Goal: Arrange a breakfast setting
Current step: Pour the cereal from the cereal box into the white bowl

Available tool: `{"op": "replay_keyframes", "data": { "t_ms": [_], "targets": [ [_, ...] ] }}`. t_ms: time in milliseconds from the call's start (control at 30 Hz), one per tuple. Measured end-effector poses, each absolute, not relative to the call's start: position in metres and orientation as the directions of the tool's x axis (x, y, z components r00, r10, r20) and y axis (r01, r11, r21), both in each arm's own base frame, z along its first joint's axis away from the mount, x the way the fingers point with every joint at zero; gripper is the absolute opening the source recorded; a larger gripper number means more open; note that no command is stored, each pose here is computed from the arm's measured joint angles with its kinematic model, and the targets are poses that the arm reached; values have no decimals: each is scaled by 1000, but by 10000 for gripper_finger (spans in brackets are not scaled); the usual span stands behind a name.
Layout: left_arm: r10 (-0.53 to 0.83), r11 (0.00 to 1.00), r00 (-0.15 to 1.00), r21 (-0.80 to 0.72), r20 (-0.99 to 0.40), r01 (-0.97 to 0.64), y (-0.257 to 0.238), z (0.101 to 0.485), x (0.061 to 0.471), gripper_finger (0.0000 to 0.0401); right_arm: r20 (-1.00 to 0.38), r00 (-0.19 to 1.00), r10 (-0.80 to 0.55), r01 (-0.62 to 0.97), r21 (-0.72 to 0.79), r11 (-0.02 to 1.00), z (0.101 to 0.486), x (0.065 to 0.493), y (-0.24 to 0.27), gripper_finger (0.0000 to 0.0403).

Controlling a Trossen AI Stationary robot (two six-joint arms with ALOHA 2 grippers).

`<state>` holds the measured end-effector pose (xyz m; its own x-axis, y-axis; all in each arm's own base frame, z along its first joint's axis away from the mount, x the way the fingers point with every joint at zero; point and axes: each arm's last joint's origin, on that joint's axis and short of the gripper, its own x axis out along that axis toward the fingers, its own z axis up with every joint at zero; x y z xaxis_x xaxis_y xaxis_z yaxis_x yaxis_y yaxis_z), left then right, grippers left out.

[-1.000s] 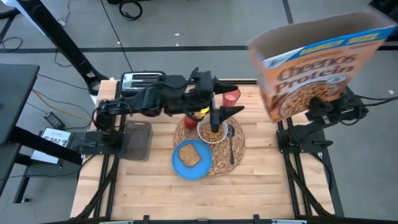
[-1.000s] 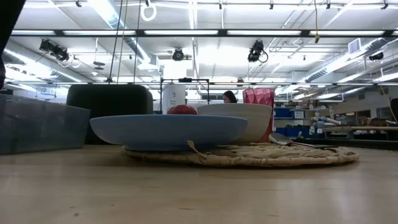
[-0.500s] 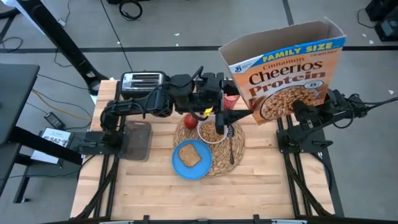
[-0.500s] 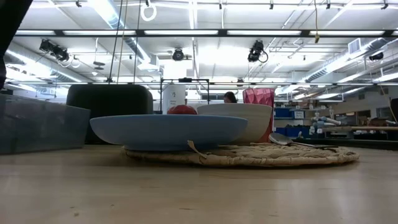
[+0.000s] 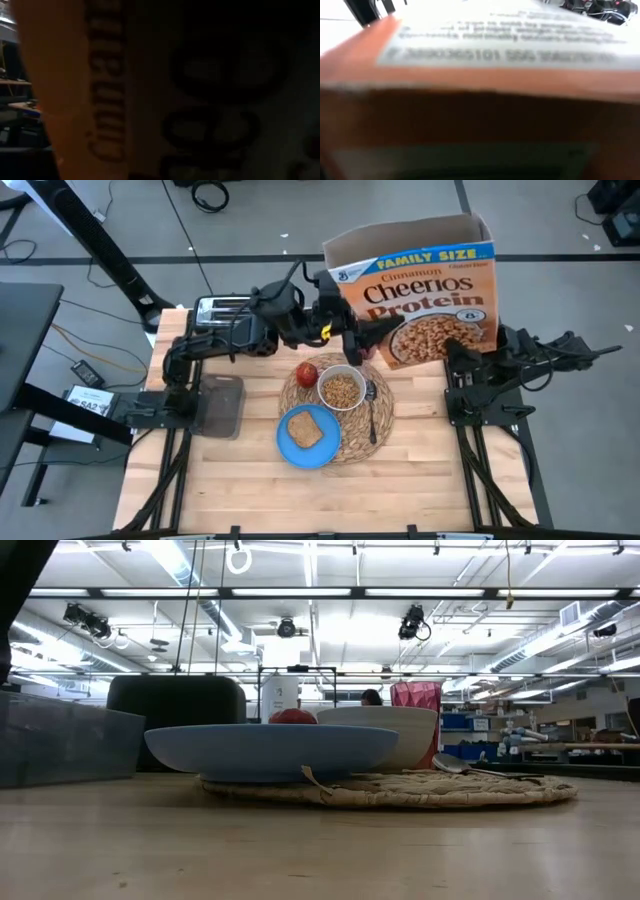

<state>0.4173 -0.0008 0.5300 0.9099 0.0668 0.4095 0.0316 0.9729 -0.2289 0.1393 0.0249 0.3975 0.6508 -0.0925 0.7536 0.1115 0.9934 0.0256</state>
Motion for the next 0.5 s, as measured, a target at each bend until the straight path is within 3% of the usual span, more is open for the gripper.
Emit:
{"op": "replay_keyframes", "data": {
  "t_ms": [267, 500],
  "targets": [
    [56, 986, 919, -169, 390, 11, -1, 534, 411, 199, 723, 675, -146, 136, 72, 988, 394, 147, 24, 288],
    [66, 989, 953, -150, 296, -22, 11, 549, 379, 193, 644, 730, -227, 194, 124, 973, 389, 144, 20, 380]
  ]
}}
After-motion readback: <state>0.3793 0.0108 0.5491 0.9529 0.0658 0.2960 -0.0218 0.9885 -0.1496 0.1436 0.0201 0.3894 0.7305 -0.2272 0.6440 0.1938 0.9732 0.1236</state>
